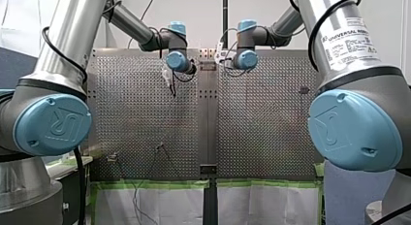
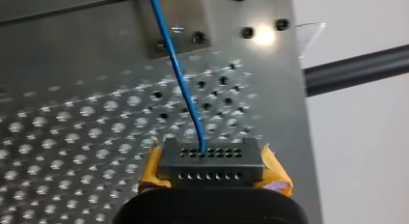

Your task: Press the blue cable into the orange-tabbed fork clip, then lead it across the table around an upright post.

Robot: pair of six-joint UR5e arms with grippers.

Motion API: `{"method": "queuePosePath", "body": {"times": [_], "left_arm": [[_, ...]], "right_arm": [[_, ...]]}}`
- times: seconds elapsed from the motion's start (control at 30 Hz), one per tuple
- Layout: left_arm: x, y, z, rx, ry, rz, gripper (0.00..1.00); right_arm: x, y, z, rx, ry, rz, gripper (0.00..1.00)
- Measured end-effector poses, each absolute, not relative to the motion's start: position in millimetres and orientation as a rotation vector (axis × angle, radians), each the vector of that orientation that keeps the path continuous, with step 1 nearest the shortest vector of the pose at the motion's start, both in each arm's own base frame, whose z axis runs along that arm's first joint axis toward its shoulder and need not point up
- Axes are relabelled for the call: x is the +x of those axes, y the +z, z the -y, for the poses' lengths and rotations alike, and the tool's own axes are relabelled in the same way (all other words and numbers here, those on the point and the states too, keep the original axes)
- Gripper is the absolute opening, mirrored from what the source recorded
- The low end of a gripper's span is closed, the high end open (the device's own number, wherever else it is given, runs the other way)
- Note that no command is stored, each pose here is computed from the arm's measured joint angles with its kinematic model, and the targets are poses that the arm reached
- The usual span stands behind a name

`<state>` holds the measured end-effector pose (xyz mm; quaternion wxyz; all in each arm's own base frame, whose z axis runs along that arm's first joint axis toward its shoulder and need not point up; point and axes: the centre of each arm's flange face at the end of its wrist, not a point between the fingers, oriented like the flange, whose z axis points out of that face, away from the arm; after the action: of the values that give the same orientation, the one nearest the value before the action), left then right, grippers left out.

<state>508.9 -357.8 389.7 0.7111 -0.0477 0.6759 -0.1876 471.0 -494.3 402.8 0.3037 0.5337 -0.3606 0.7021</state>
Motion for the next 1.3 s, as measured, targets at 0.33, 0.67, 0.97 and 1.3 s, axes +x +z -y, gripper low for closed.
{"method": "queuePosePath", "body": {"times": [0.33,0.67,0.97,1.3], "left_arm": [[497.9,344.5,354.9,-0.107,-0.415,-1.517,0.00],[482.0,303.1,347.9,-0.112,-0.420,-1.527,0.00],[466.2,255.2,337.4,-0.119,-0.394,-1.571,0.00],[424.0,151.1,329.5,-0.066,-0.262,-1.800,0.00]], "right_arm": [[481.9,355.3,496.1,1.496,1.816,0.991,0.00],[487.7,303.4,495.8,1.579,1.754,1.028,0.00],[493.5,260.4,488.6,1.649,1.699,1.048,0.00],[493.1,242.2,486.1,1.672,1.678,1.057,0.00]]}}
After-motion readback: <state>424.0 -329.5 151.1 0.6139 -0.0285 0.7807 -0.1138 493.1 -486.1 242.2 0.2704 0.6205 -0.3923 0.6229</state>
